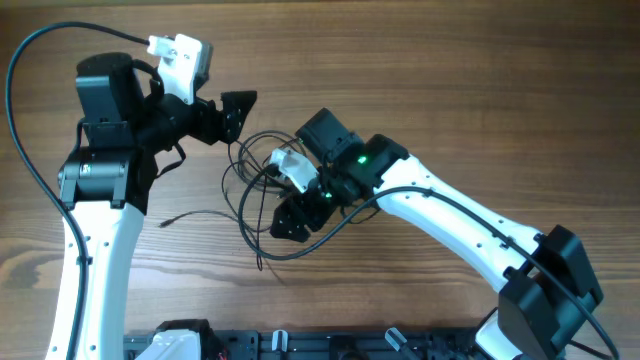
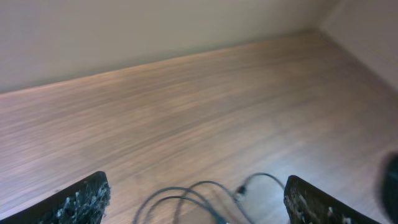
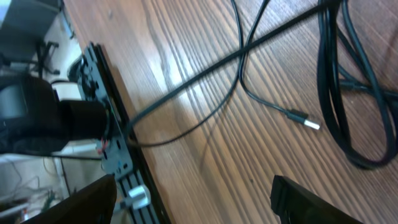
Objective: Untangle cables
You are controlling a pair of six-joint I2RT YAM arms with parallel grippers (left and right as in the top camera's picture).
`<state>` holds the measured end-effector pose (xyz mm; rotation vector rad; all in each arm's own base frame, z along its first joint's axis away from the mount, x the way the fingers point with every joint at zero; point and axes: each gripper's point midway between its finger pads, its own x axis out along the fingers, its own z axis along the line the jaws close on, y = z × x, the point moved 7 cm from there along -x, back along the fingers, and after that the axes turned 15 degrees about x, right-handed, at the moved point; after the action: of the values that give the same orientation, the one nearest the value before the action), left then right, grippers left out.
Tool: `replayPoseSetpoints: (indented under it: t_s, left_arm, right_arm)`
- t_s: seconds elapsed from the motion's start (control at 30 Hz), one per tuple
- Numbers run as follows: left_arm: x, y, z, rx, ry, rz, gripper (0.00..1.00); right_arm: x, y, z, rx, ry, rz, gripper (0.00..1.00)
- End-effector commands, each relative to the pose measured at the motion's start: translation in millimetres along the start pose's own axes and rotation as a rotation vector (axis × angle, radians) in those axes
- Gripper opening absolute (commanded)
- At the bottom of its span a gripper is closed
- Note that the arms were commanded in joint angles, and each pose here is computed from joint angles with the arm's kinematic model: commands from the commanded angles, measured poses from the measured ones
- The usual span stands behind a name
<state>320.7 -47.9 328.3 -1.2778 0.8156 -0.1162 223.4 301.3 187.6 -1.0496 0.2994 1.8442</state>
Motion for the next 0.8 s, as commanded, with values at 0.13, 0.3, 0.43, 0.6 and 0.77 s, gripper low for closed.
replayPoseSetpoints:
  t_s: [0.13, 0.3, 0.43, 0.6, 0.77]
  left_arm:
    - [-12.6, 1.2, 42.2, -0.026, -0.400, 0.082, 0.90]
    - [-25.9, 9.0, 64.2, -0.126, -0.553, 0.101, 0.90]
    - [-38.2, 16.8, 80.2, -0.222, -0.634, 0.098, 0.91]
    - [-41.6, 21.0, 83.8, -0.253, -0.644, 0.104, 0.92]
    - [-41.5, 22.4, 83.3, -0.255, -0.643, 0.111, 0.92]
  right_arm:
    - [8.5, -18.0, 10.7, 0.173, -0.002, -0.105, 0.85]
    - [14.3, -17.7, 18.0, 0.205, 0.017, -0.121, 0.86]
    - [16.9, -17.6, 20.4, 0.273, 0.032, -0.133, 0.86]
    - [28.0, -16.2, 25.2, 0.266, 0.052, -0.134, 0.84]
    - [55.2, -12.6, 14.1, 0.283, 0.078, -0.077, 0.75]
